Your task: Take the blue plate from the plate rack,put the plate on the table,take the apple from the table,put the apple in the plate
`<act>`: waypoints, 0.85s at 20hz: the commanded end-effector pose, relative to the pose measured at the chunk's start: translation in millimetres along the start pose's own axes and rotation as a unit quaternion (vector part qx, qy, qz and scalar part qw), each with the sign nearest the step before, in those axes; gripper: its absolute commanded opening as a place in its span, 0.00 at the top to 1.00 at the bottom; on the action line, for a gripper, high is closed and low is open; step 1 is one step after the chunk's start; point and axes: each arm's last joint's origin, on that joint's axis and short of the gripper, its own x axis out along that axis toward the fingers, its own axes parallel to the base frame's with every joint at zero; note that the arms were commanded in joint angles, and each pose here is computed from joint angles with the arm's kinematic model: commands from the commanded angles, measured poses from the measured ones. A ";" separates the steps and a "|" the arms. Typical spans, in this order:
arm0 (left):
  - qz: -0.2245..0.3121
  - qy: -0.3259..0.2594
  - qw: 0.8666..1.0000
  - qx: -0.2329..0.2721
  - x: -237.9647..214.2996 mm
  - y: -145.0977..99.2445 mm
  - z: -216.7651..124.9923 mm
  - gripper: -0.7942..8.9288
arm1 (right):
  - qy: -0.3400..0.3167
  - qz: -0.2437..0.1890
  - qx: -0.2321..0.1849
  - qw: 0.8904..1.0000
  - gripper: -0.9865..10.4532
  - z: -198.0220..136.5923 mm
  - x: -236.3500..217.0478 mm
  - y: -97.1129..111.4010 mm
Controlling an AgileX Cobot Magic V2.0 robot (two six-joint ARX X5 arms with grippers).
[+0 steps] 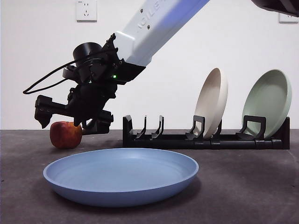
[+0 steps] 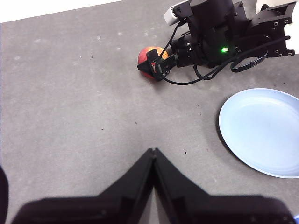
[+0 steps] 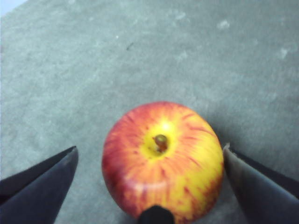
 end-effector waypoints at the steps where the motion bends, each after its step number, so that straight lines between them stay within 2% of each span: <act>1: 0.003 -0.003 1.000 -0.004 -0.1 0.7 -1.0 0.93 | 0.013 -0.001 0.005 1.000 0.26 -12.6 6.7 4.2; 2: 0.003 -0.003 1.000 -0.004 -0.1 0.6 -1.0 0.93 | 0.014 -0.002 0.005 1.000 0.30 -12.7 6.7 4.2; 5: 0.002 -0.002 1.000 -0.004 -0.1 0.6 -1.0 0.93 | 0.015 -0.003 0.005 1.000 0.34 -13.0 6.7 4.0; 7: 0.001 -0.002 1.000 -0.004 -0.1 0.6 -1.0 0.93 | 0.017 -0.003 0.005 1.000 0.47 -13.4 6.7 4.0; 10: 0.001 -0.002 1.000 -0.004 -0.1 0.6 -1.0 0.93 | 0.017 -0.002 0.005 1.000 0.59 -13.5 6.7 4.2; 13: 0.002 -0.002 1.000 -0.004 -0.1 0.6 -1.0 0.93 | 0.018 -0.002 0.005 1.000 0.81 -13.5 6.7 4.2; 14: 0.002 -0.002 1.000 -0.004 -0.1 0.6 -1.0 0.93 | 0.019 0.000 0.005 1.000 0.84 -13.7 6.7 4.3; 17: 0.002 -0.002 1.000 -0.003 -0.1 0.6 -1.0 0.93 | 0.023 0.004 0.010 1.000 0.84 -14.4 6.7 4.7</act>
